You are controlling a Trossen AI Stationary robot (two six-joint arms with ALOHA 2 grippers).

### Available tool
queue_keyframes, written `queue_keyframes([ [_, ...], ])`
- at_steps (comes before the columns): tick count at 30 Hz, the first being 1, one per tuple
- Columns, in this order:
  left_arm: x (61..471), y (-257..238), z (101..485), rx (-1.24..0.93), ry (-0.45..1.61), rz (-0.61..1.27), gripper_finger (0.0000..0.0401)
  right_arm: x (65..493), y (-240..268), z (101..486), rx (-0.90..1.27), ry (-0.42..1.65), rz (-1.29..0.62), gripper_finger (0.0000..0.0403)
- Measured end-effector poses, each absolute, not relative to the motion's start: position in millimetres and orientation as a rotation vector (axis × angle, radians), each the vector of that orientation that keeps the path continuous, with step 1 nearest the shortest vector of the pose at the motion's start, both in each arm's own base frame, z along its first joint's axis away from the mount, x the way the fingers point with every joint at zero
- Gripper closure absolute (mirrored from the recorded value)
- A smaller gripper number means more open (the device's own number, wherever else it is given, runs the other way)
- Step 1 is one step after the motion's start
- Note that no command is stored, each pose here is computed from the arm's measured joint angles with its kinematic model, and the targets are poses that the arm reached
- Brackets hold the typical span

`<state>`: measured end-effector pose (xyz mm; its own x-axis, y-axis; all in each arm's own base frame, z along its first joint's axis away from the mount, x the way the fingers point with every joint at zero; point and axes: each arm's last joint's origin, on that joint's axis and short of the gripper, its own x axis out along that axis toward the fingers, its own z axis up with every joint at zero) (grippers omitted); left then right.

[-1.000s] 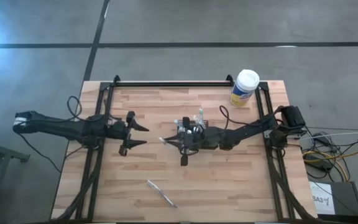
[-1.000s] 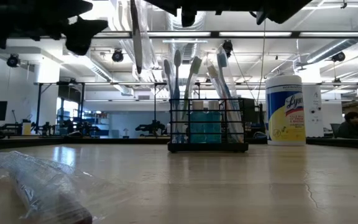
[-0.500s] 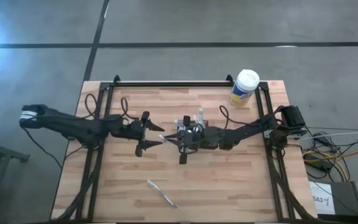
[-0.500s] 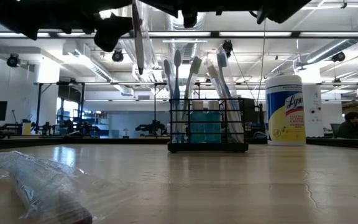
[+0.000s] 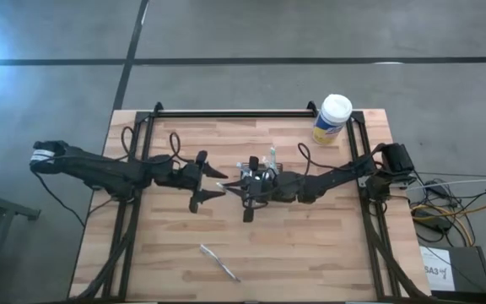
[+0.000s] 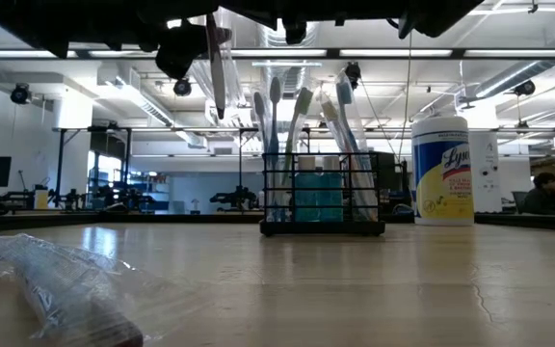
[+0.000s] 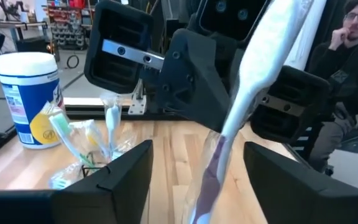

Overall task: Pick & Place toothbrushing station
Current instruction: Put the right purple toothbrush into the wire organizer

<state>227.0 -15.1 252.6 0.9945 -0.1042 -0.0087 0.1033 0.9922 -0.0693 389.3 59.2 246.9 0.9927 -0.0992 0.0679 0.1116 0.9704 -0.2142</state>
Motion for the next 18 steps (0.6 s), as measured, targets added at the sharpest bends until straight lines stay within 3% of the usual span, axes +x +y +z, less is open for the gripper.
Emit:
queue_keyframes([
  [5, 227.5, -14.4, 255.6, -0.051, 0.001, -0.101, 0.021, 389.3, 57.9, 246.9, -0.224, -0.054, -0.13, 0.0394],
  [12, 229.1, -15.5, 257.6, -0.019, 0.01, -0.148, 0.0363, 389.9, 58.3, 248.6, -0.221, -0.06, -0.126, 0.0394],
  [18, 228.8, -15.6, 257.2, 0.008, 0.017, -0.164, 0.0374, 390.1, 58.7, 246.6, -0.224, -0.038, -0.12, 0.0391],
])
